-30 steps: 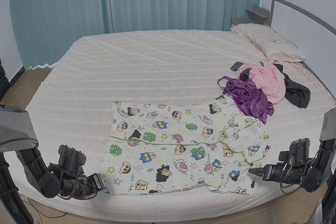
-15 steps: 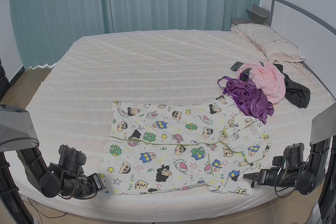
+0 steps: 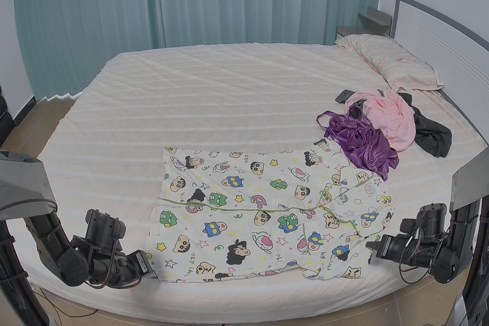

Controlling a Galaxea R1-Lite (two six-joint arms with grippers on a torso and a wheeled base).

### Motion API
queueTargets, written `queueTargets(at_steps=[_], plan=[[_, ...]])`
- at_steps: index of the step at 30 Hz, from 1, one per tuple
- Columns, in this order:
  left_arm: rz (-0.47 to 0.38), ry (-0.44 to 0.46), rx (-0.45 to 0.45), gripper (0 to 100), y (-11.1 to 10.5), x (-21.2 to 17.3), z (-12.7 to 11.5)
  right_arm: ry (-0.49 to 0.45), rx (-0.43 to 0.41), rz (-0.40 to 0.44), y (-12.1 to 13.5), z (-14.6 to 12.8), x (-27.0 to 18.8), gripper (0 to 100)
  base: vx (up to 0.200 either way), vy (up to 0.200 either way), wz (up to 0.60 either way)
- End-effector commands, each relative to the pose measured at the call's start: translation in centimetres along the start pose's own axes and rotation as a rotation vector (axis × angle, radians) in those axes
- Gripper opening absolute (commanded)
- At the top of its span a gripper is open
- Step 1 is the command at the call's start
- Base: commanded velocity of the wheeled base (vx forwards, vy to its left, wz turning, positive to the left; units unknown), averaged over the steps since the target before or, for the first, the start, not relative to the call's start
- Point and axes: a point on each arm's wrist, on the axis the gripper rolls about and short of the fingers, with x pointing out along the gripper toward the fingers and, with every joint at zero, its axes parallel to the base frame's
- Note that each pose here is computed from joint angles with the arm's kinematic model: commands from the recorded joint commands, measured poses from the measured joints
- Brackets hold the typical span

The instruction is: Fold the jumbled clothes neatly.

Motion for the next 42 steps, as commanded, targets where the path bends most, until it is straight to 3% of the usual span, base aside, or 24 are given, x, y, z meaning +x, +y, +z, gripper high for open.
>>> queueTargets(at_steps=[1,9,21,22,29,34,38,40,42], plan=[[0.005,-0.013,-0.006,0,-0.1,0.2,0.2,-0.157,0.052,0.083,1.5,2.4,-1.2,0,0.000,0.000,0.00],[-0.028,-0.076,-0.079,0,-0.8,0.5,1.3,-0.207,0.114,0.103,1.2,3.9,0.9,0,0.000,0.000,0.00],[-0.014,-0.176,-0.118,0,-0.7,2.8,1.9,-0.298,0.238,0.105,0.5,6.0,4.2,0,0.000,0.000,0.00],[-0.018,-0.179,-0.118,0,-0.7,2.8,1.9,-0.287,0.241,0.101,0.4,5.8,4.4,100,0.000,0.000,0.00],[-0.024,-0.182,-0.125,0,-0.8,2.9,2.0,-0.267,0.247,0.089,-0.1,5.4,4.8,100,0.000,0.000,0.00],[-0.024,-0.180,-0.125,0,-0.8,2.8,2.0,-0.339,0.241,0.091,-0.4,6.9,1.4,100,0.000,0.000,0.00],[-0.024,-0.180,-0.125,0,-0.8,2.8,2.0,-0.338,0.164,0.138,-0.3,7.2,-1.0,100,0.000,0.000,0.00],[-0.024,-0.180,-0.125,0,-0.8,2.8,2.0,-0.299,0.048,0.175,0.1,6.4,-2.8,100,0.000,0.000,0.00],[-0.024,-0.180,-0.125,0,-0.8,2.8,2.0,-0.238,-0.009,0.214,0.3,5.3,-3.6,100,0.000,0.000,0.00]])
